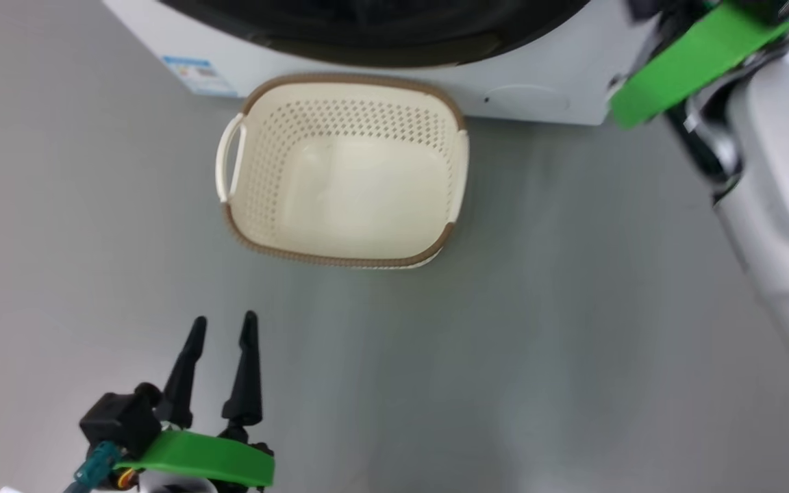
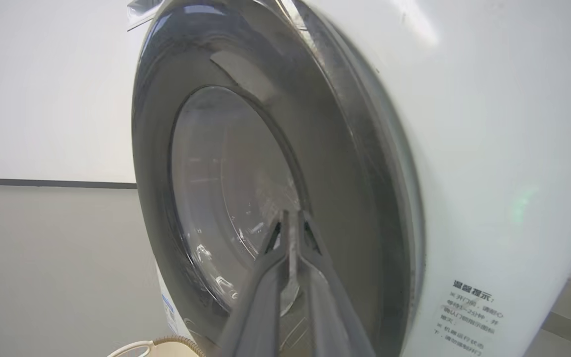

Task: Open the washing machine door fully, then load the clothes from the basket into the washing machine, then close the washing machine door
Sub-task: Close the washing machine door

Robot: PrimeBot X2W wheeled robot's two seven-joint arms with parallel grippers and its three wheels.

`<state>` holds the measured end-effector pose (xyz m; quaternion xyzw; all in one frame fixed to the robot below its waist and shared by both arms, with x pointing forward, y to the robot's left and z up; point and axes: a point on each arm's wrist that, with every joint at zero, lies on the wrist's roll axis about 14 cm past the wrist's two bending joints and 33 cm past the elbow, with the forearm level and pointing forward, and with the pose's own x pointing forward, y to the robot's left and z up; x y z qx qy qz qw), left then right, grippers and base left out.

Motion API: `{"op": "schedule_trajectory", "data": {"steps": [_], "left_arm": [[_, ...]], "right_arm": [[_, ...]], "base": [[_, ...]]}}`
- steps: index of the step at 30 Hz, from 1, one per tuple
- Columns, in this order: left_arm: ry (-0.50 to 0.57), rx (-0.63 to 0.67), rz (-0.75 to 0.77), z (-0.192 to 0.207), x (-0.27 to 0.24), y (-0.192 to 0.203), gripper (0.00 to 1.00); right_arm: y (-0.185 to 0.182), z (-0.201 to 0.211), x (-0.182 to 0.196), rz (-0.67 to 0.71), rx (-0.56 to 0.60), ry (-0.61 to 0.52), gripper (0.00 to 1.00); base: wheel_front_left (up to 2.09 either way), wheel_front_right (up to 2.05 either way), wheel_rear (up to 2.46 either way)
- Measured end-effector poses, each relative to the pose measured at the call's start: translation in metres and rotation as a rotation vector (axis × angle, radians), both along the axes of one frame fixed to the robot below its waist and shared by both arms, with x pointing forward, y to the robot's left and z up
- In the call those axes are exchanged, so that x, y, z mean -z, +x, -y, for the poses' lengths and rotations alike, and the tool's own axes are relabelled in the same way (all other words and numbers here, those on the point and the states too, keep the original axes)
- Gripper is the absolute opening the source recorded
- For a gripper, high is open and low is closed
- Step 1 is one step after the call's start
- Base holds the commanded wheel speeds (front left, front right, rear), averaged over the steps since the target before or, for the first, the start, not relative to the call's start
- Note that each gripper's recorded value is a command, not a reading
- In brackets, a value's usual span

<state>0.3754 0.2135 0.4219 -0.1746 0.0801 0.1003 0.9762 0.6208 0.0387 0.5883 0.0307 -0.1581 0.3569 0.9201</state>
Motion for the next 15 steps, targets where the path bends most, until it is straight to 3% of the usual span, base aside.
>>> {"op": "schedule_trajectory", "data": {"steps": [7, 15], "left_arm": [[-0.002, 0.031, 0.04, 0.003, -0.009, 0.004, 1.0], [0.007, 0.097, 0.127, 0.02, -0.034, 0.014, 1.0]], "right_arm": [[-0.055, 0.017, -0.001, -0.006, -0.009, -0.027, 1.0], [-0.115, 0.074, 0.002, -0.029, 0.108, -0.031, 1.0]], "base": [[0.0, 0.0, 0.0], [0.0, 0.0, 0.0]]}}
